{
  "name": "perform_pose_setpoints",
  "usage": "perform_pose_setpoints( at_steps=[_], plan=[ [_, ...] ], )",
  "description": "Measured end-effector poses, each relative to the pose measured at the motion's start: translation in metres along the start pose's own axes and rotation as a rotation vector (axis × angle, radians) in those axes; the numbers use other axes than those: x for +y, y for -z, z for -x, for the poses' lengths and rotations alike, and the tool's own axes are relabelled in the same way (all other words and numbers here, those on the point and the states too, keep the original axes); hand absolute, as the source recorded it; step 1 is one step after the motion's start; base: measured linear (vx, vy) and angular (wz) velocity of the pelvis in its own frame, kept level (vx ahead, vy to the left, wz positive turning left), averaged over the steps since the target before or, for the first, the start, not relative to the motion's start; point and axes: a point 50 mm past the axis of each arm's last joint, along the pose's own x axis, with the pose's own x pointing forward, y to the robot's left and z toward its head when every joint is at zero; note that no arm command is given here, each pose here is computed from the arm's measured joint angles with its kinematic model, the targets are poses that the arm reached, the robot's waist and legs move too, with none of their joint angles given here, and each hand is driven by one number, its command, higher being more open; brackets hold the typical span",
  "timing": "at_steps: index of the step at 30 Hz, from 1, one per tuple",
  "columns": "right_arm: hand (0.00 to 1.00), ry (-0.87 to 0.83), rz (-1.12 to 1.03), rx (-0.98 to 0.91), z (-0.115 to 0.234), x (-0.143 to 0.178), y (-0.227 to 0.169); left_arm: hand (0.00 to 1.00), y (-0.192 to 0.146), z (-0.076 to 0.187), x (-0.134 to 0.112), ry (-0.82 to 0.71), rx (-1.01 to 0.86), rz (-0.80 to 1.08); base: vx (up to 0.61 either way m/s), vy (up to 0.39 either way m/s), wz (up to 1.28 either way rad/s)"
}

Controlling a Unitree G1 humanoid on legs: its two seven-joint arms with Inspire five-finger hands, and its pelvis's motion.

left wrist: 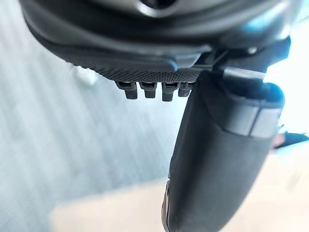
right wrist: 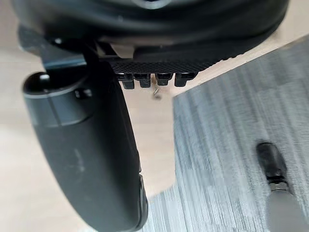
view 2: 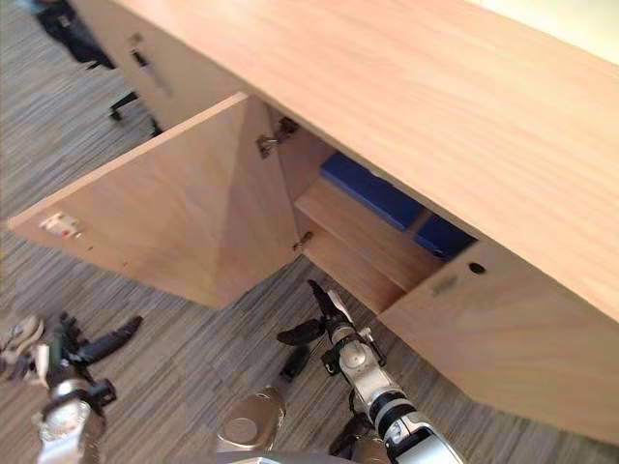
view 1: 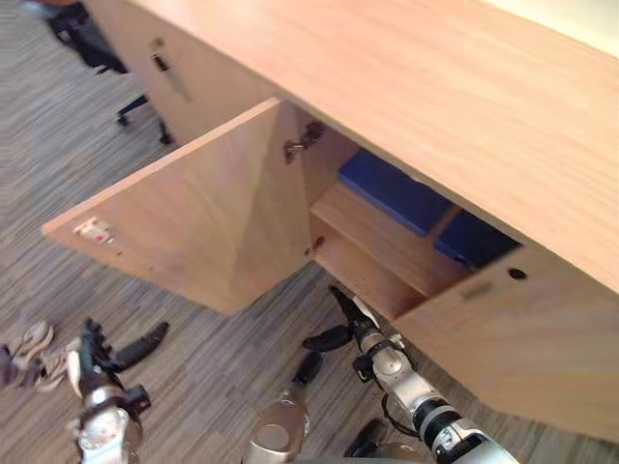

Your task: Walk over to the cabinet, pick up the folder, carry it to the office cabinet, place the folder inside the office cabinet, then close the office cabinet door

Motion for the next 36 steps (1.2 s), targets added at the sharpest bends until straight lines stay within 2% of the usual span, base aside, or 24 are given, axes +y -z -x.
perform_pose_setpoints(
  at_steps=[4, 7, 11, 20, 23, 27, 31, 36],
  plan=[
    [1.0, -0.02, -0.024, -0.004, 0.002, 0.005, 0.002, 1.0, -0.048, -0.015, 0.006, 0.011, -0.183, -0.027, -0.06, -0.119, 0.2],
    [1.0, -0.016, -0.056, 0.028, 0.008, 0.002, 0.014, 1.0, -0.082, -0.025, -0.005, 0.065, -0.308, -0.048, -0.07, -0.067, -0.08],
    [1.0, -0.015, -0.062, 0.084, 0.019, -0.002, 0.034, 1.0, -0.106, -0.026, -0.021, 0.15, -0.403, -0.085, -0.11, -0.045, -0.23],
    [1.0, 0.081, -0.187, 0.219, 0.059, -0.01, 0.084, 1.0, -0.099, -0.02, -0.014, 0.083, -0.394, -0.074, -0.06, -0.027, -0.24],
    [1.0, 0.116, -0.224, 0.259, 0.069, -0.011, 0.096, 1.0, -0.085, -0.004, -0.022, 0.085, -0.373, -0.001, -0.06, -0.01, -0.14],
    [1.0, 0.178, -0.311, 0.334, 0.08, -0.006, 0.113, 1.0, -0.046, 0.047, -0.036, 0.108, -0.289, 0.129, -0.05, 0.016, -0.18],
    [1.0, 0.241, -0.379, 0.433, 0.093, -0.001, 0.133, 1.0, -0.01, 0.097, -0.047, 0.174, -0.15, 0.159, -0.04, 0.038, -0.15],
    [1.0, 0.285, -0.409, 0.495, 0.103, -0.001, 0.145, 1.0, 0.023, 0.132, -0.071, 0.278, 0.03, 0.177, -0.06, 0.052, 0.03]
  ],
)
